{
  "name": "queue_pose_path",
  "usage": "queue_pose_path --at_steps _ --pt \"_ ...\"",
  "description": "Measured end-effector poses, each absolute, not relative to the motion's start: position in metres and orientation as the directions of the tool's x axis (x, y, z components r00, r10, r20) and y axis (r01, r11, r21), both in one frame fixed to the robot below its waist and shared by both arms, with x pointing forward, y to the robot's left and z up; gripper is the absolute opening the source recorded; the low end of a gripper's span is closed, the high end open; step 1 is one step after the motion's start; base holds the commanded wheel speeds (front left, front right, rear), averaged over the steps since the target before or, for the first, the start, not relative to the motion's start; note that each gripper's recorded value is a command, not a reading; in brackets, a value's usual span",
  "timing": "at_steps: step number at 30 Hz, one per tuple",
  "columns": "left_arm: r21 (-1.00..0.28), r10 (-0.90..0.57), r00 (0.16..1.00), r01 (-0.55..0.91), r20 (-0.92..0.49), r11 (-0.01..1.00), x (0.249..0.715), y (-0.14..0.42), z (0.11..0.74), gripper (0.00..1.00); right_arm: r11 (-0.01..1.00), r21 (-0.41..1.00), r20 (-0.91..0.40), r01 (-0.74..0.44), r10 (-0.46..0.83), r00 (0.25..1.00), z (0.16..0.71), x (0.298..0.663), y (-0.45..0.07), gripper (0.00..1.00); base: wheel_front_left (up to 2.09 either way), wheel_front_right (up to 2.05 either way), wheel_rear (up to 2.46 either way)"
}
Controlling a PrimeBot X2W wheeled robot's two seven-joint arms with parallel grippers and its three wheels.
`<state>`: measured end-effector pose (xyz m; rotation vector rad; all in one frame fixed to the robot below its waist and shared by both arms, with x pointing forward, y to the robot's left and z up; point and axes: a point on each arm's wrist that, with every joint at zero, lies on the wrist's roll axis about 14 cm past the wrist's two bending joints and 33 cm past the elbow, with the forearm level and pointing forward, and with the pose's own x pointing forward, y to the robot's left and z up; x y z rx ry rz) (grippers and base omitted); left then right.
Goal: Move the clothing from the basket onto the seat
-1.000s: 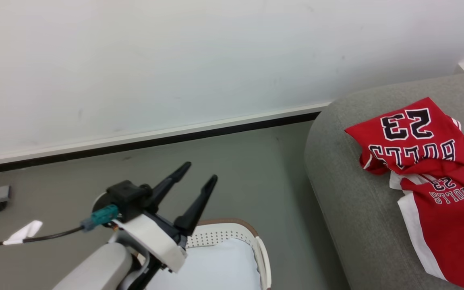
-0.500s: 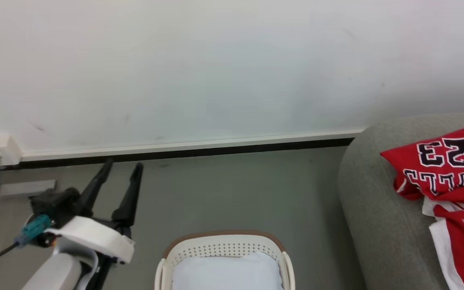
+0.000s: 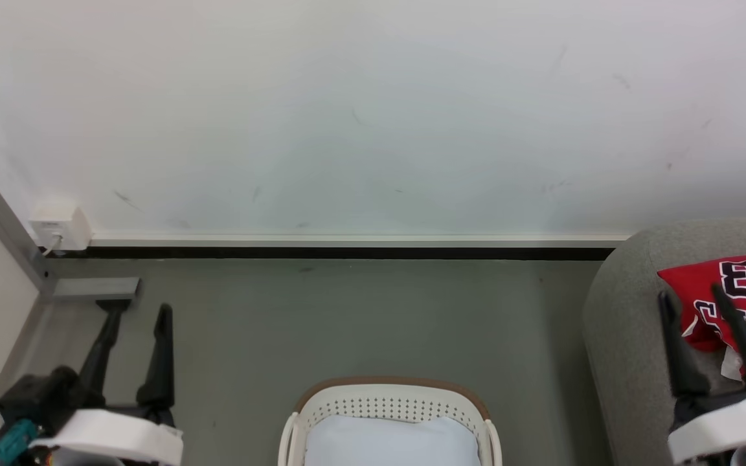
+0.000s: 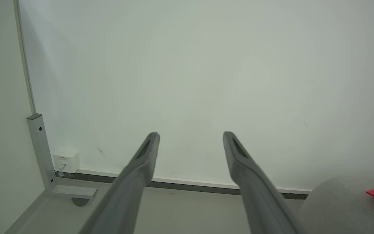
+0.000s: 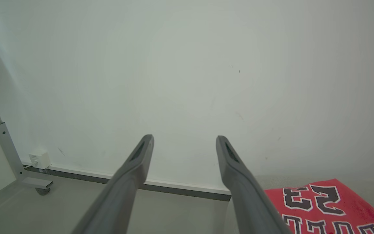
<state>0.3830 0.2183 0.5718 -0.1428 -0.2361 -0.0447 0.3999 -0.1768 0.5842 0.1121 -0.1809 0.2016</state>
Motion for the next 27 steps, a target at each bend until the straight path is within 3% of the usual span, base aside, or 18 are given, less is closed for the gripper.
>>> queue_pose_path --at_steps 8,27 --pt "-0.180 0.037 0.984 -0.004 0.177 0.984 0.363 0.228 0.540 1.00 0.963 0.172 0.141 -0.206 0.182 0.973 0.531 0.379 -0.152 1.00 0.00 0.00 0.00" --pt "-0.176 0.019 0.992 0.004 0.125 0.984 0.363 0.214 0.519 1.00 0.958 0.185 0.140 -0.219 0.195 0.971 0.525 0.372 -0.136 1.00 0.00 0.00 0.00"
